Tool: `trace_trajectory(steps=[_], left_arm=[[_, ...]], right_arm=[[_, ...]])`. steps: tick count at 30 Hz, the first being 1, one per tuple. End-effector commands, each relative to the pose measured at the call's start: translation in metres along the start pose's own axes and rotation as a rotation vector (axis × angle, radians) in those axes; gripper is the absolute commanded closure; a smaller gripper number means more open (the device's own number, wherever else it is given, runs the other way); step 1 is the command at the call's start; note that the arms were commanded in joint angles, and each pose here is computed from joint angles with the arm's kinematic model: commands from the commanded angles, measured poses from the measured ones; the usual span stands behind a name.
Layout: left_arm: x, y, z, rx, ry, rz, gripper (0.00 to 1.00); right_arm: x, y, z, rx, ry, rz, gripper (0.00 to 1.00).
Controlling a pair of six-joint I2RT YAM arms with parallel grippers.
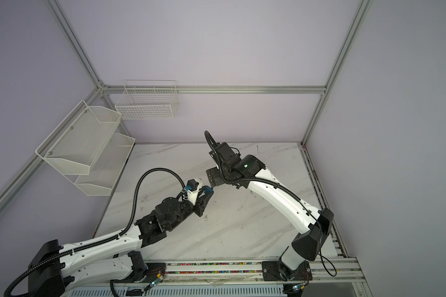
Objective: Unlock with the key
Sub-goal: 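Pull the shackle up with the right gripper while the left gripper holds the padlock, then draw the right gripper back and away from the opened blue padlock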
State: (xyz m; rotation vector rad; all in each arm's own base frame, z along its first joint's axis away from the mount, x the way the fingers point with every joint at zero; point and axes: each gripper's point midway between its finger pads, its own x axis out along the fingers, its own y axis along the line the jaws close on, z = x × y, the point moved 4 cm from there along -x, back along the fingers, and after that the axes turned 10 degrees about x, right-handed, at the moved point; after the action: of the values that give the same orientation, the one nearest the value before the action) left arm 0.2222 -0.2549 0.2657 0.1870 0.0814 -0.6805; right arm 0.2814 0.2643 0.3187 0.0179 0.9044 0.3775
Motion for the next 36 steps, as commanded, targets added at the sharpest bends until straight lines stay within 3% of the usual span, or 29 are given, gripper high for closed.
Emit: trace_trajectory(steps=[1,13,17,20,27,36], left_arm=[[-0.008,0.001,0.014,0.001,-0.1,-0.002,1.0],[-0.01,0.0,0.015,0.009,-0.133,-0.007,1.0],[-0.011,-0.001,0.014,0.016,-0.137,-0.015,1.0],[-0.01,-0.003,0.015,0.019,-0.137,-0.024,1.0],[-0.006,-0.006,0.018,0.023,-0.141,-0.041,1.0],[-0.006,-0.002,0.022,0.017,-0.153,-0.01,1.0]], right_arm=[[-0.002,-0.008,-0.008,-0.031,0.06,-0.016,0.16],[-0.011,-0.017,-0.013,-0.028,0.079,0.04,0.15],[-0.025,-0.029,-0.001,0.008,0.011,-0.028,0.15],[-0.033,-0.017,0.005,-0.003,0.0,0.058,0.15],[-0.014,-0.007,0.002,-0.031,0.051,0.097,0.15],[-0.009,-0.022,-0.006,-0.007,0.073,0.052,0.14]])
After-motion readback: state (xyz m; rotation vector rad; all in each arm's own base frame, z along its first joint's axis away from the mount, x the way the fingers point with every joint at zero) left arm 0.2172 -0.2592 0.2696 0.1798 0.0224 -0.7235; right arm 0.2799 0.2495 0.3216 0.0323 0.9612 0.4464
